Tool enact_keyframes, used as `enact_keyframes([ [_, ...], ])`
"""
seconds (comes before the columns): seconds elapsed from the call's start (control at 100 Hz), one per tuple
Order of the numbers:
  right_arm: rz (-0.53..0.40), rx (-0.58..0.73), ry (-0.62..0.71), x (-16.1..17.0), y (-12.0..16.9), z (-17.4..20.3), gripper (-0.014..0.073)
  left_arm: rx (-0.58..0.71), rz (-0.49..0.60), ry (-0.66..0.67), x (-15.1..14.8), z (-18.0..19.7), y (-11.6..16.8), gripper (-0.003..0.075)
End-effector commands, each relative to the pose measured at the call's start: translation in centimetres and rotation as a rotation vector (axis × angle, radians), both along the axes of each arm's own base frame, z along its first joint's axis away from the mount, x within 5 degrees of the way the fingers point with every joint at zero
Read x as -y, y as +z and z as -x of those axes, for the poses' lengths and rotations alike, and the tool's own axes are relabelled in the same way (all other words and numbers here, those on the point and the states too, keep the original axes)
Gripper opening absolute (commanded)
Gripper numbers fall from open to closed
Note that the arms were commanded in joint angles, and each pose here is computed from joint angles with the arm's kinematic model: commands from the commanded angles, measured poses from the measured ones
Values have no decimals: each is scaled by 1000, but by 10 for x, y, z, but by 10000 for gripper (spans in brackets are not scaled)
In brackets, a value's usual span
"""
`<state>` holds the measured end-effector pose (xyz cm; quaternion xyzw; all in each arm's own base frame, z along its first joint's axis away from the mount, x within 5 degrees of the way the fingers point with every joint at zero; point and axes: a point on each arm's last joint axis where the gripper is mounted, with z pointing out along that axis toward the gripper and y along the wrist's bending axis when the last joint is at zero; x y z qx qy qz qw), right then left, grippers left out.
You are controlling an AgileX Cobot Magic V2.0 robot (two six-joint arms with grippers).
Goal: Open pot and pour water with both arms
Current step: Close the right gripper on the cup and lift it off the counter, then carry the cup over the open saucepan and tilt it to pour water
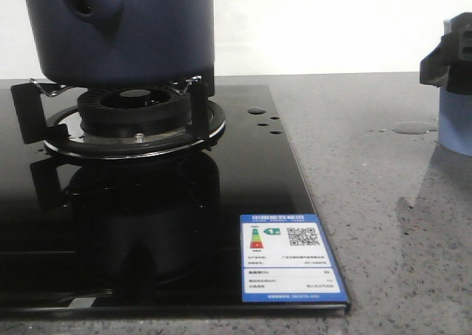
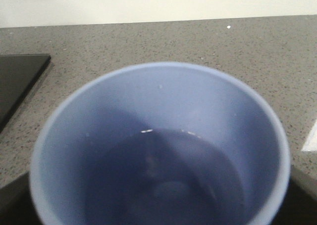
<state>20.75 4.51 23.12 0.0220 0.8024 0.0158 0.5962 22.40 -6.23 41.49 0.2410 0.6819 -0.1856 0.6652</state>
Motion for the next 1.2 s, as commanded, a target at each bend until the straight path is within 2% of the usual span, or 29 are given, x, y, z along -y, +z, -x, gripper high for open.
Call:
enact_keyframes([
  [0.0,16,114,-22,0,16,-8,652,49,81,6,-1,8,20,253],
  [0.11,24,131,-13,-2,15,-11,594,49,81,6,-1,8,20,253],
  [0.28,22,173,14,-5,15,-15,374,49,81,6,-1,8,20,253],
  [0.37,19,176,16,-6,16,-15,284,49,81,6,-1,8,20,253],
  [0.49,19,174,14,-5,15,-14,223,49,81,6,-1,8,20,253],
  [0.61,25,212,27,-7,21,-12,211,49,81,6,-1,8,20,253],
  [0.75,88,446,108,-14,59,-2,212,49,81,6,-1,8,20,253],
  [0.82,100,502,167,-20,85,-1,213,48,84,6,-1,8,20,253],
  [1.04,197,517,349,-43,155,-10,213,40,192,-1,-1,8,25,253],
  [1.19,210,494,421,-60,192,-23,213,41,209,-3,-1,9,27,253],
])
